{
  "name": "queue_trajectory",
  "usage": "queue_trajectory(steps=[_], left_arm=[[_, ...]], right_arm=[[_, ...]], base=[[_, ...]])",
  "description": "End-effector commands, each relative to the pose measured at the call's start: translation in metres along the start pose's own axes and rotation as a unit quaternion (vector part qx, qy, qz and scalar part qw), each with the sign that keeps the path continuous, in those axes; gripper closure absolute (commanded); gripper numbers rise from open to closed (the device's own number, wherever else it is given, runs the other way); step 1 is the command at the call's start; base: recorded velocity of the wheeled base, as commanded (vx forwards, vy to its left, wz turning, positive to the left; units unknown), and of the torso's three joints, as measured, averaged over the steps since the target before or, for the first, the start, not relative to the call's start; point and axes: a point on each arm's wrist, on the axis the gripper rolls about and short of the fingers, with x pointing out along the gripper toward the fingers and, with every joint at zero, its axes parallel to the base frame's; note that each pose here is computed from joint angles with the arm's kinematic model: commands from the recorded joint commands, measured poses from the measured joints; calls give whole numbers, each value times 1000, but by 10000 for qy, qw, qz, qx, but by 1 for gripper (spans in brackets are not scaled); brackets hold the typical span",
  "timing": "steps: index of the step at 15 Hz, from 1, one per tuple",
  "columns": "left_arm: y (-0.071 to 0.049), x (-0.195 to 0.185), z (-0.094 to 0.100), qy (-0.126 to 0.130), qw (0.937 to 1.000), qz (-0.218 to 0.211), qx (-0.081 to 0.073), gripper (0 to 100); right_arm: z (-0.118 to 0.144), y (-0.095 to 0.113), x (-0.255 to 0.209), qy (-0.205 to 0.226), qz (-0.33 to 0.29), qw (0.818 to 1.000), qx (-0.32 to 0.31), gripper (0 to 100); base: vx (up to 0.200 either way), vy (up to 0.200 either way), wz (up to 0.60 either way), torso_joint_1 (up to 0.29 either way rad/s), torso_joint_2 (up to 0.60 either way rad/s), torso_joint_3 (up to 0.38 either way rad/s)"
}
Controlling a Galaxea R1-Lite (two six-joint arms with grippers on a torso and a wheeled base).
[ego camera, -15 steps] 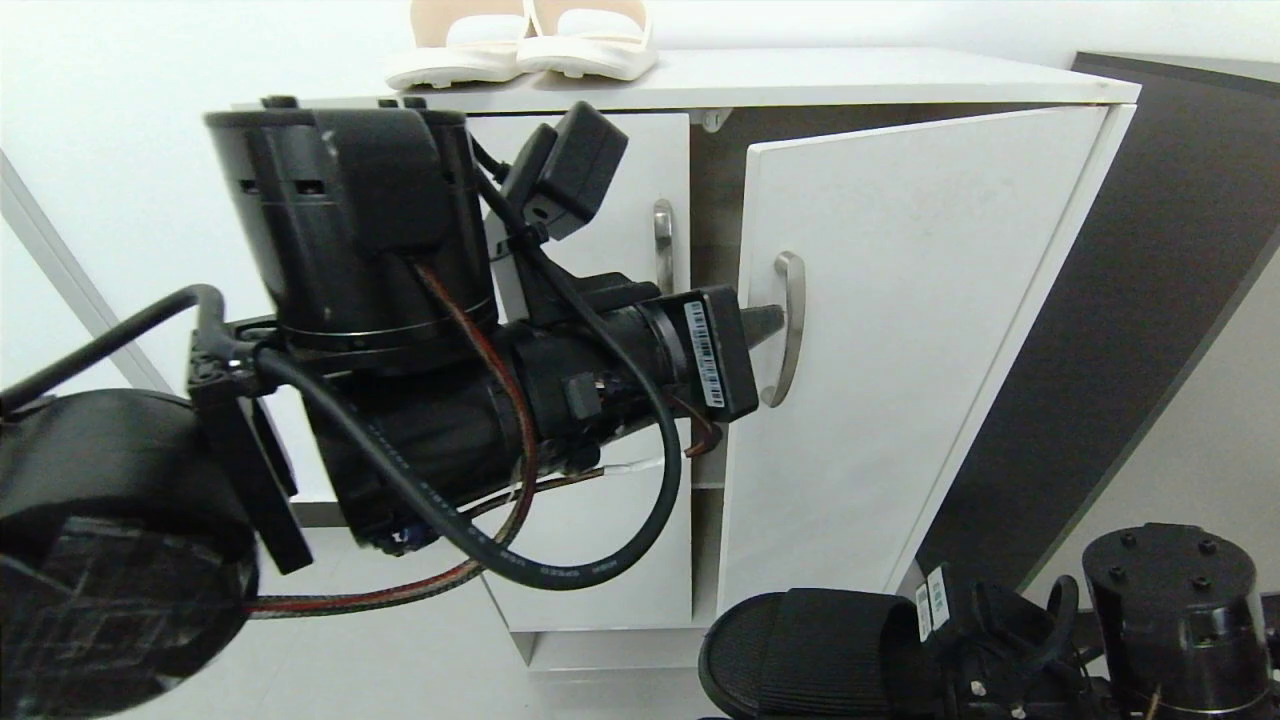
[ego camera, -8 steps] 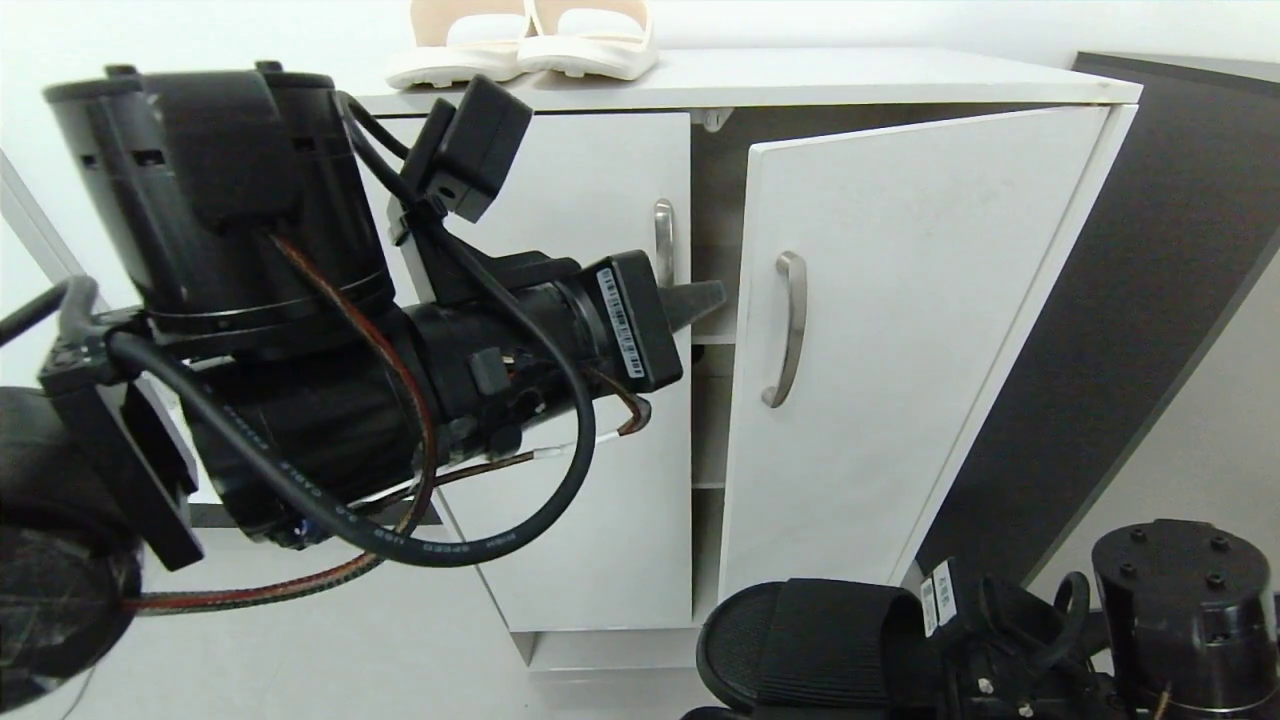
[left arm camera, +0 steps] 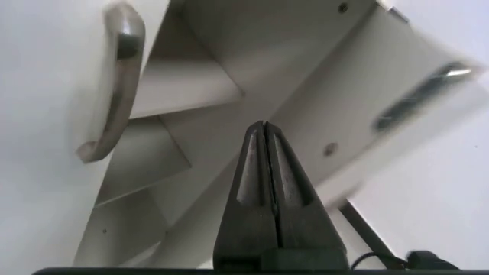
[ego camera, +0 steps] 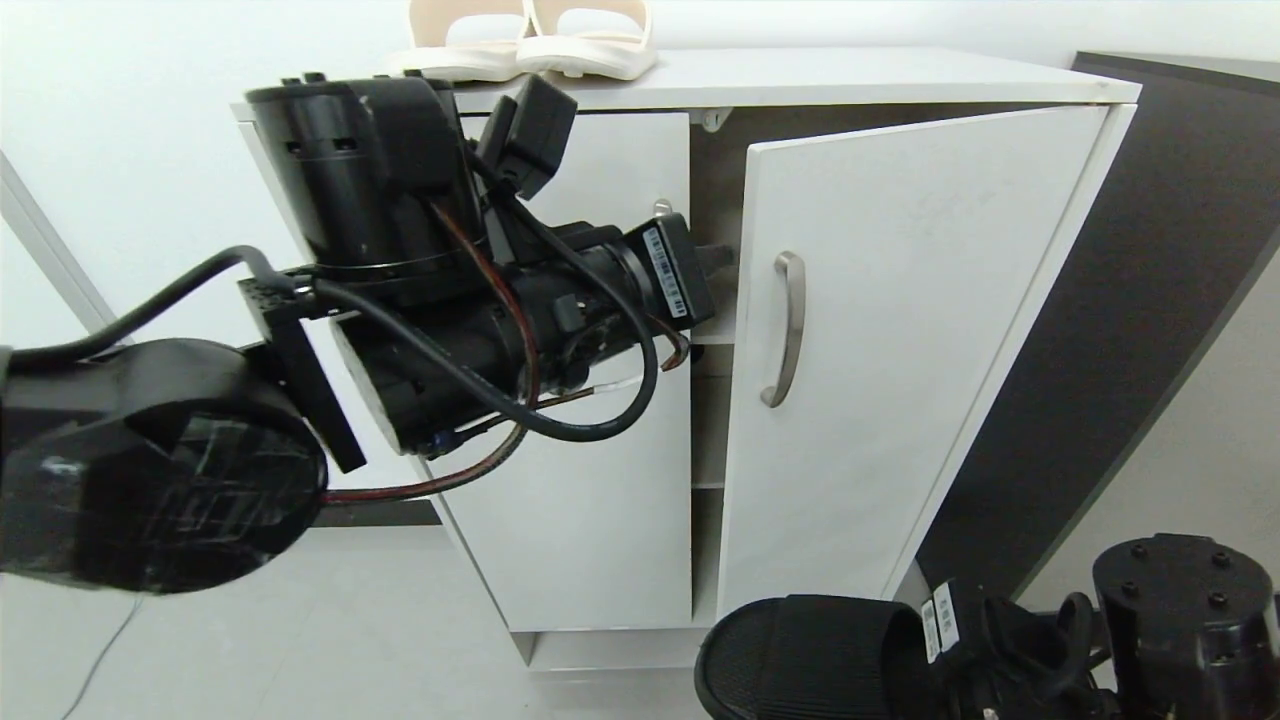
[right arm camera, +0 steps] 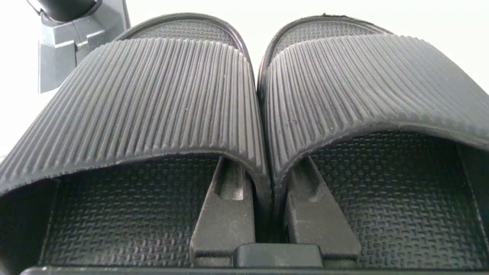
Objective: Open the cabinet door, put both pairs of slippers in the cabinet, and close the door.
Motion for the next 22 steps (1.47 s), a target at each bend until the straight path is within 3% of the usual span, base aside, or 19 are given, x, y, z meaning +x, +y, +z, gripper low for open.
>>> queue_trajectory(steps=[1, 5, 9, 12, 15, 17, 19, 22], left_arm=[[6, 16, -12, 156, 9999, 73, -10, 100], [11, 24, -19, 211, 9997, 157, -28, 100], [12, 29, -27, 83, 9999, 67, -77, 100], [-20, 25, -57, 279, 9981, -533, -149, 100], [-43, 32, -73, 210, 9935, -1106, -188, 100], [-65, 41, -88, 135, 9880, -1519, -228, 100], [-68, 46, -99, 191, 9874, -1551, -228, 100], [-54, 46, -87, 39, 9904, -1363, -213, 100]], right_arm=[[-1, 0, 1, 24, 15, 10000, 3, 100], [-3, 2, 4, 118, 85, 9999, 8, 100], [-5, 7, 8, 180, 219, 9996, -17, 100], [-6, 17, 9, 203, 416, 9989, -98, 100], [-12, 28, 10, 321, 659, 9972, -170, 100], [-12, 29, 10, 322, 679, 9970, -180, 100], [-13, 29, 11, 344, 682, 9969, -171, 100], [-13, 28, 11, 351, 676, 9970, -158, 100]], base=[[0, 0, 0, 0, 0, 0], [0, 0, 0, 0, 0, 0], [-200, 0, 0, 2, -1, -1], [-200, 0, 0, -1, 2, 5], [-200, 0, 0, 1, 4, 4], [0, 0, 0, 0, 0, 0], [0, 0, 0, 0, 0, 0], [0, 0, 0, 0, 0, 0]])
